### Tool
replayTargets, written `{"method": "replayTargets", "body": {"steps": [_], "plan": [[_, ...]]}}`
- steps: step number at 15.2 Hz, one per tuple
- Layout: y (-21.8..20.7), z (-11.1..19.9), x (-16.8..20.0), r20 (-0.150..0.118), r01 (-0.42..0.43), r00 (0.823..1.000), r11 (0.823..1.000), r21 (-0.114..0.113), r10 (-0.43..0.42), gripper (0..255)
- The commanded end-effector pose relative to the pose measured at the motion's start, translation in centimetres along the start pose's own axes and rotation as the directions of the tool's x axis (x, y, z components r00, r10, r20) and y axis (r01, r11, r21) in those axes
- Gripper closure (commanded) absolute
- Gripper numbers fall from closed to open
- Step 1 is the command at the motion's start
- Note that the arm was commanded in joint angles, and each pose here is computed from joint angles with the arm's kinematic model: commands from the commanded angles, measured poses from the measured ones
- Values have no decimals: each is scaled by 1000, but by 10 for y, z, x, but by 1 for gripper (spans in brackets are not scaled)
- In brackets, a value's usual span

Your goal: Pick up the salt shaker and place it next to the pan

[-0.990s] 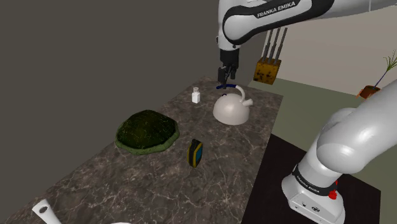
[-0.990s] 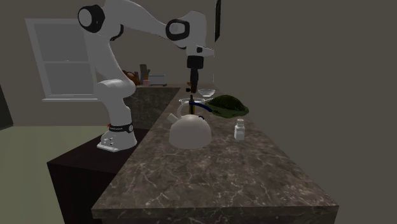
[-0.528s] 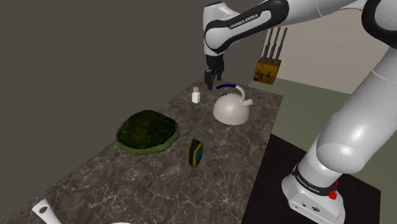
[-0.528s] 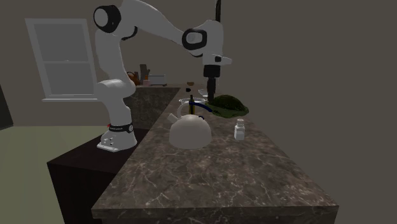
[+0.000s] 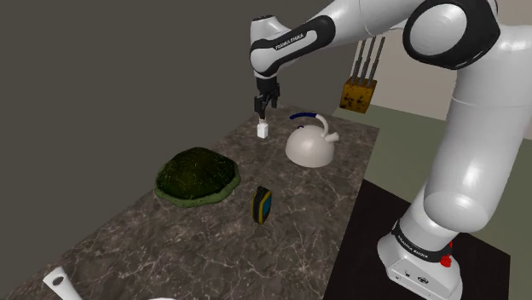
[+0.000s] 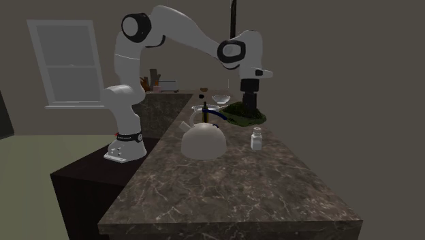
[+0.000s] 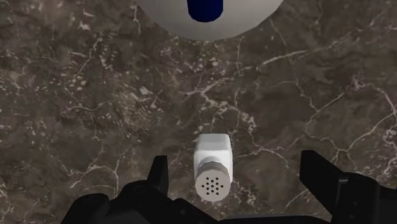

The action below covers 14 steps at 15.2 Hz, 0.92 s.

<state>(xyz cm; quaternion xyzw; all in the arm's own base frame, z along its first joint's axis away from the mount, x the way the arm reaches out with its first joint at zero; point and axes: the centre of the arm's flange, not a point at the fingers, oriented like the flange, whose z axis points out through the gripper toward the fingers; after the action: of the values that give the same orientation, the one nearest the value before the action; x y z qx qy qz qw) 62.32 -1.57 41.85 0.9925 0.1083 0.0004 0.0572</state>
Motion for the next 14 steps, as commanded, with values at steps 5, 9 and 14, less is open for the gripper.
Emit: {"method": "replayTargets", "body": {"steps": [5, 9, 14], "plan": [[9, 31, 32, -9, 7, 1000, 1000, -3, -7, 0], [9, 52, 32, -9, 7, 1000, 1000, -3, -7, 0], [9, 55, 32, -9, 7, 1000, 1000, -3, -7, 0]]}}
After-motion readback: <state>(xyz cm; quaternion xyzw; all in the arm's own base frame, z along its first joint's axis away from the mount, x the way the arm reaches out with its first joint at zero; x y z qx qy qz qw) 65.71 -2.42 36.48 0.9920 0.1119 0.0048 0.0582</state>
